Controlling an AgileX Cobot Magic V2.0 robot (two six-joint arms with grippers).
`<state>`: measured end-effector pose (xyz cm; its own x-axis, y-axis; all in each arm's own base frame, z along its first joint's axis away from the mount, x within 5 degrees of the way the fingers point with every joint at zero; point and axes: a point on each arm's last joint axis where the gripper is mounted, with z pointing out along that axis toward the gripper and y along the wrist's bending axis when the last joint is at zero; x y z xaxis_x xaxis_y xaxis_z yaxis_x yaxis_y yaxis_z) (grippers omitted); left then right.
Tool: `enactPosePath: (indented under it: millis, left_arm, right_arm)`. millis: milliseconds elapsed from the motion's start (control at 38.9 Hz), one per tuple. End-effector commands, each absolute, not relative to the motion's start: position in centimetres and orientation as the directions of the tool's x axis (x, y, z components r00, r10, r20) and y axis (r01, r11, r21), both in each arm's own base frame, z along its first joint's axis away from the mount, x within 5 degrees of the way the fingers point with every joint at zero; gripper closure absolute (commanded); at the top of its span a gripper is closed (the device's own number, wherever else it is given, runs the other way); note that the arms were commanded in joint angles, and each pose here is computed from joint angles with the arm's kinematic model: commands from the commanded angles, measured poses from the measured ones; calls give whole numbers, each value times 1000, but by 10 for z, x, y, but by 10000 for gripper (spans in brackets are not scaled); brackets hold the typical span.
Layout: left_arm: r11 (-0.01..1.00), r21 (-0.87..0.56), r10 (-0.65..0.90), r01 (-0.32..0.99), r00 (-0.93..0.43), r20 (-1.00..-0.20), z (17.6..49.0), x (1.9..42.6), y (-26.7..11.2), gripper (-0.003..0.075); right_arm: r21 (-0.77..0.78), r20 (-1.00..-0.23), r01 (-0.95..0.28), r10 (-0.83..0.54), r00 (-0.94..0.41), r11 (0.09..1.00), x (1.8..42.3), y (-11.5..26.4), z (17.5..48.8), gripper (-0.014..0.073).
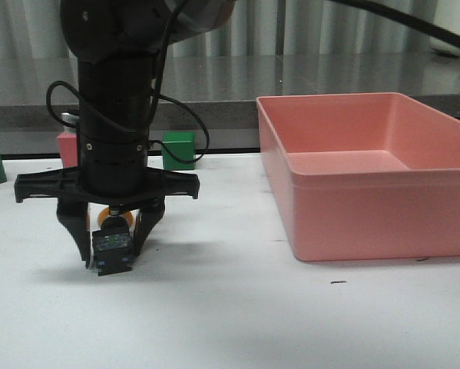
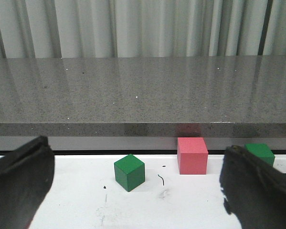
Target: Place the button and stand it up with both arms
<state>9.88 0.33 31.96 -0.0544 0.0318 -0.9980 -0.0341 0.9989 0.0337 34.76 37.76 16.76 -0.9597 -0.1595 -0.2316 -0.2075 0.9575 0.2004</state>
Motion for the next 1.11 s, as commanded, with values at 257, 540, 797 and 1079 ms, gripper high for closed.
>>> enactPosePath:
  millis: [257, 540, 797, 1079]
  left_arm:
    - [999, 21, 22, -25, 45, -999, 338, 99, 2, 48]
    - [999, 21, 22, -25, 45, -999, 338, 99, 2, 48]
    - [999, 21, 22, -25, 45, -999, 338, 99, 2, 48]
    - [999, 21, 22, -25, 45, -999, 338, 99, 2, 48]
  right_arm:
    - [309, -403, -266, -127, -906, 913, 339, 369, 265, 81]
    - [291, -511, -367, -181, -841, 884, 329, 339, 332, 99]
    - [267, -577, -315, -111, -809, 911, 340, 294, 373, 509]
    - [155, -626, -273, -119, -771, 950, 337, 237, 414, 659]
